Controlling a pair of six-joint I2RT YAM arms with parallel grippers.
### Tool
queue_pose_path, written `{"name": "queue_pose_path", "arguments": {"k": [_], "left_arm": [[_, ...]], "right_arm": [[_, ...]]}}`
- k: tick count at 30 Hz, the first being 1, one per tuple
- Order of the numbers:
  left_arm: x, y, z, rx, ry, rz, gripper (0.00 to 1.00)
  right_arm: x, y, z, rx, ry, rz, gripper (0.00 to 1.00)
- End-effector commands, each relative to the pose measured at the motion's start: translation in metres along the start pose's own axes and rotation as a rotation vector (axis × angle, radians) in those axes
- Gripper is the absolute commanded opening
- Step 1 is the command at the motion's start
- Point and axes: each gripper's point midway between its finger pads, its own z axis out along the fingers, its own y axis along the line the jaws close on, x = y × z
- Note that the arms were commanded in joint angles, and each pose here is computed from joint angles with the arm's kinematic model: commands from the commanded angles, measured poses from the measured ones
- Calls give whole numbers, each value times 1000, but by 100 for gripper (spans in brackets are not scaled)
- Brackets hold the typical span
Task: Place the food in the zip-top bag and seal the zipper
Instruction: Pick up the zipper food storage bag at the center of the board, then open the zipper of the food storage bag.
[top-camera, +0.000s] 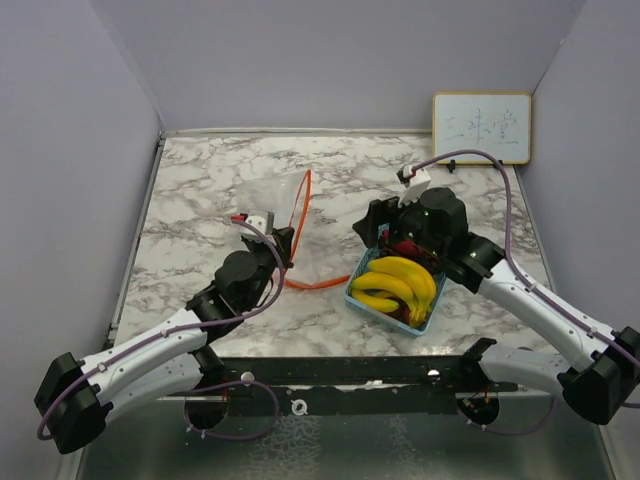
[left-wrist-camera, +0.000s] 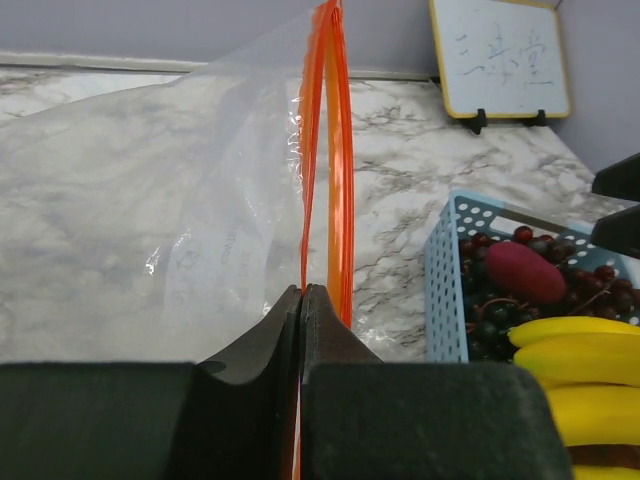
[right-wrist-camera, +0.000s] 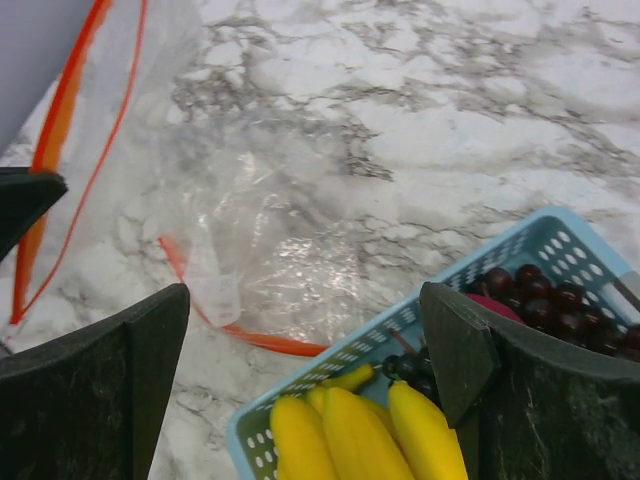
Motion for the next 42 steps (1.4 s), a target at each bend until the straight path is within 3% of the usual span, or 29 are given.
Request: {"name": "queue_pose_path", "arguments": {"k": [1, 5, 13, 27, 34, 36, 39, 42], "left_arm": [[2, -22, -7, 109, 18, -130, 0], [4, -28, -8, 138, 20, -165, 0], [-2, -34, -11, 170, 9, -191, 0], [-6, -36, -15, 188, -4, -204, 0], [-13, -41, -17, 221, -22, -234, 0], [-16, -43, -18, 232, -29, -242, 0], [-16, -45, -18, 237, -32, -247, 0], [-15, -36, -17, 193, -24, -216, 0]], "right_arm": [[-24, 50, 4, -261, -93, 65, 98], [-34, 66, 17, -327, -121, 116, 94], [-25, 80, 68, -292, -65, 135, 90], [-8, 96, 100, -292, -35, 160, 84], [7, 96, 117, -246, -2, 156, 74], [9, 99, 119, -257, -2, 162, 64], [12, 102, 120, -270, 5, 162, 25], [15, 88, 117, -193, 9, 150, 6]]}}
